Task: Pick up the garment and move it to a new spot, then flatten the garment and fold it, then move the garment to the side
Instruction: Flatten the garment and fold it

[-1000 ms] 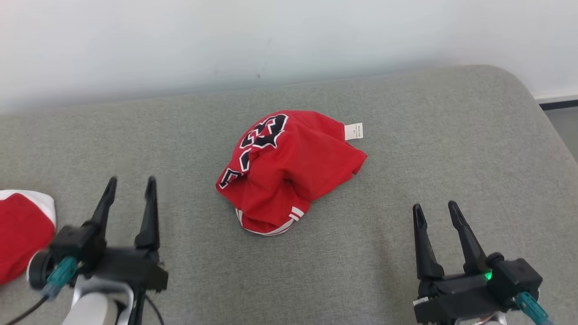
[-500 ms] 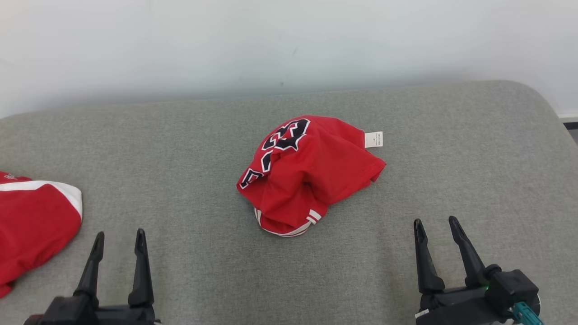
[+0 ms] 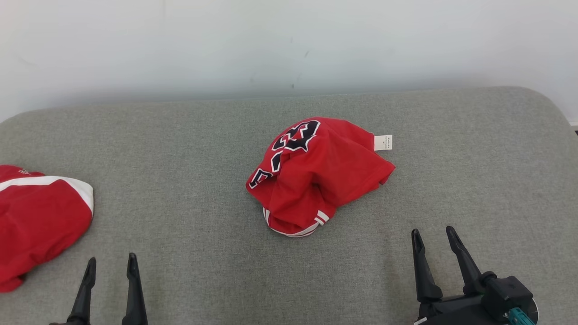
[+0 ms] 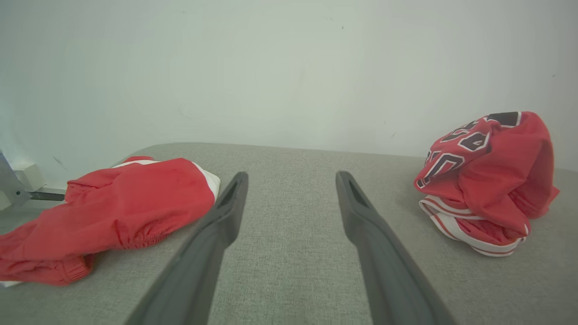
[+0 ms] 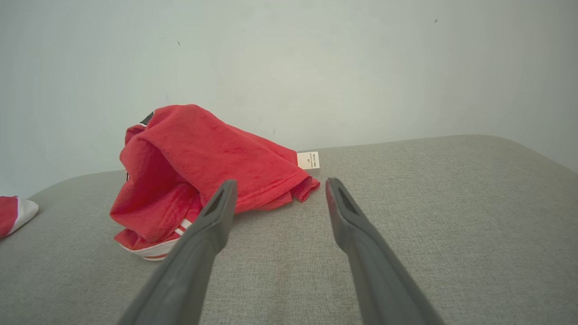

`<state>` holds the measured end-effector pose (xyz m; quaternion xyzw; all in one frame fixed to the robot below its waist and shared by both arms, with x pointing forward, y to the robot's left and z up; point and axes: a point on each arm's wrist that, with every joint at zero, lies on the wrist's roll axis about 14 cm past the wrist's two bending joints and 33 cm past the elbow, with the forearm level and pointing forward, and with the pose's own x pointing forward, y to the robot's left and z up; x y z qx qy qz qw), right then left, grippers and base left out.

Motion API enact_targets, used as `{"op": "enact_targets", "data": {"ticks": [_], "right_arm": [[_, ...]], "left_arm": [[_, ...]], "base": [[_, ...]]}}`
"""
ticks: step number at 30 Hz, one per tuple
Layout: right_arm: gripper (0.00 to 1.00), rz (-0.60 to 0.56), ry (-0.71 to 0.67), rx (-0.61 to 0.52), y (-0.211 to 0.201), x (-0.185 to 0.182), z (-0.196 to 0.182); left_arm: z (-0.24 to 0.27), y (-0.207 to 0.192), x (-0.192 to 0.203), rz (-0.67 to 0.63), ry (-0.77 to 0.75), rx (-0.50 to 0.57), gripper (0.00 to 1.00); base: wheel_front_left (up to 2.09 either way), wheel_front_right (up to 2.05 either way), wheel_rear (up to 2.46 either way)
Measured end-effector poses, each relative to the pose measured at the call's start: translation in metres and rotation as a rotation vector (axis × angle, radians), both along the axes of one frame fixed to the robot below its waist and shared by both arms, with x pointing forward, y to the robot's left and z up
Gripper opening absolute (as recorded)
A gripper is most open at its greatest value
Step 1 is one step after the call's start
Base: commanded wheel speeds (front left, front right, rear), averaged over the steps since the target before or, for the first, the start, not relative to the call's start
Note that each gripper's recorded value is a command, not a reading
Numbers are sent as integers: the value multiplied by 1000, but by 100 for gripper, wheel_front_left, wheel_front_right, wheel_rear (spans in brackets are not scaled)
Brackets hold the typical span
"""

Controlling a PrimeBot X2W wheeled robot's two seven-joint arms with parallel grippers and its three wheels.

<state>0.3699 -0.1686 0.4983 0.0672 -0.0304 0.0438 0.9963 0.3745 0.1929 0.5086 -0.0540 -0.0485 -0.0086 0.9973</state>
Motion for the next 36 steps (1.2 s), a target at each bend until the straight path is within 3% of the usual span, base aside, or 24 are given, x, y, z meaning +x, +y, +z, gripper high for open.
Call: {"op": "enact_targets", "data": {"ticks": [36], "right_arm": [[100, 18, 45, -16, 6, -9, -14]], "left_arm": [[-14, -13, -10, -37, 45, 19, 100]], "base": [[0, 0, 0]]}}
